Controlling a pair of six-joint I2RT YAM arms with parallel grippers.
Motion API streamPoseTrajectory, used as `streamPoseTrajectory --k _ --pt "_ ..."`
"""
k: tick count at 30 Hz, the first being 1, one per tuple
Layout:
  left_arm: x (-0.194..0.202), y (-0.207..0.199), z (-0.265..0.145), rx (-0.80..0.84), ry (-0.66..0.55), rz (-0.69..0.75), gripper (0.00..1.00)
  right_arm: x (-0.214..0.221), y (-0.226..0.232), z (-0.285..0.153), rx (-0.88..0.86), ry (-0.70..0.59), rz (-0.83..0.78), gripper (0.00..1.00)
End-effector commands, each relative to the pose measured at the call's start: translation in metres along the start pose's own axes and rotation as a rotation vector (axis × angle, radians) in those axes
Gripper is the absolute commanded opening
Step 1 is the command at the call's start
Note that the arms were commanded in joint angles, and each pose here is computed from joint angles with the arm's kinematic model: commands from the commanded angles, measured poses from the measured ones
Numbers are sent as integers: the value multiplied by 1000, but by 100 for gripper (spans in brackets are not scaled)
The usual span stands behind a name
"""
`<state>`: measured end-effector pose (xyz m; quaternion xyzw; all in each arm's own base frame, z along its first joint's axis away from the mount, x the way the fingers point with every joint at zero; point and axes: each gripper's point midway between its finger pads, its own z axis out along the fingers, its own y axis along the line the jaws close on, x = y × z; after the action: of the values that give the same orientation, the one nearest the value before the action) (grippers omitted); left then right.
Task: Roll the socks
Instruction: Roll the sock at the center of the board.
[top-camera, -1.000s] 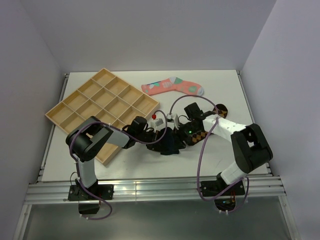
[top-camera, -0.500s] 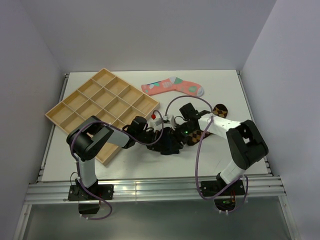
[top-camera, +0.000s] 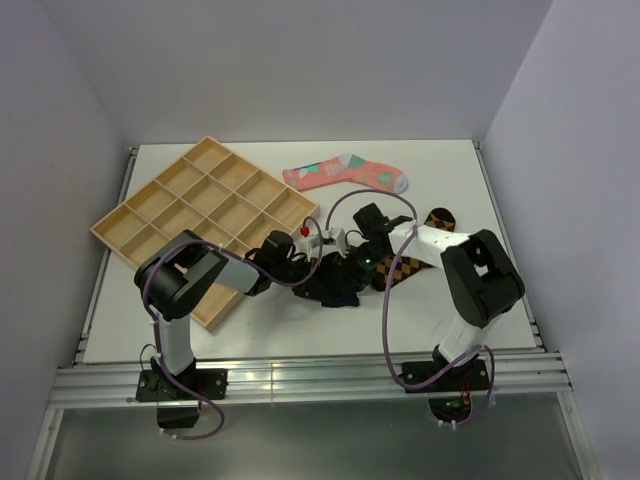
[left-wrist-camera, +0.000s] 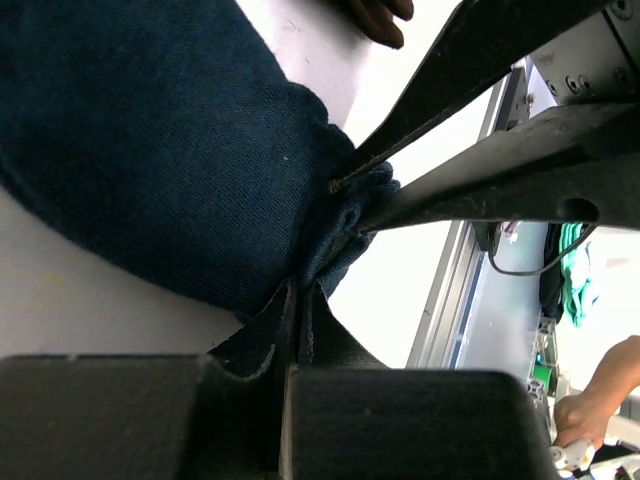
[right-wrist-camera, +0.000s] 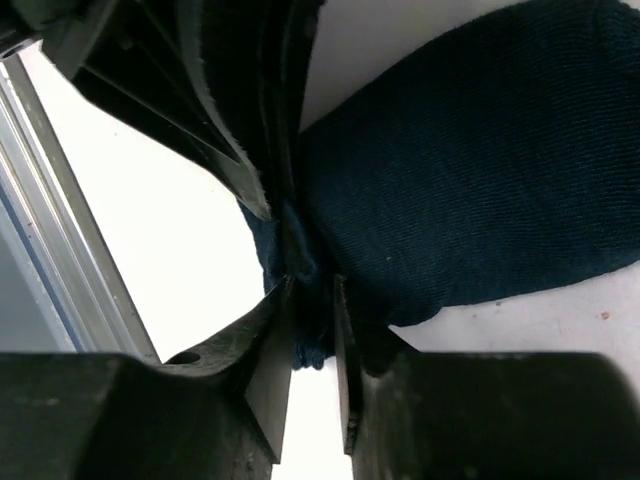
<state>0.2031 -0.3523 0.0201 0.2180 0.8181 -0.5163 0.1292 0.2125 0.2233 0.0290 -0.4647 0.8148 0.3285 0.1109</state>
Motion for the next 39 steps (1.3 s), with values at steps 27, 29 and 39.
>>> streamPoseTrajectory --k 27,29,39 --pt "-58 -34 -45 -282 -440 430 41 30 -33 11 89 258 98 8" --pt "-55 -35 -41 -307 -421 460 41 32 -34 13 83 271 105 8" --pt "-46 -38 -4 -353 -347 563 43 40 -34 17 23 337 109 8"
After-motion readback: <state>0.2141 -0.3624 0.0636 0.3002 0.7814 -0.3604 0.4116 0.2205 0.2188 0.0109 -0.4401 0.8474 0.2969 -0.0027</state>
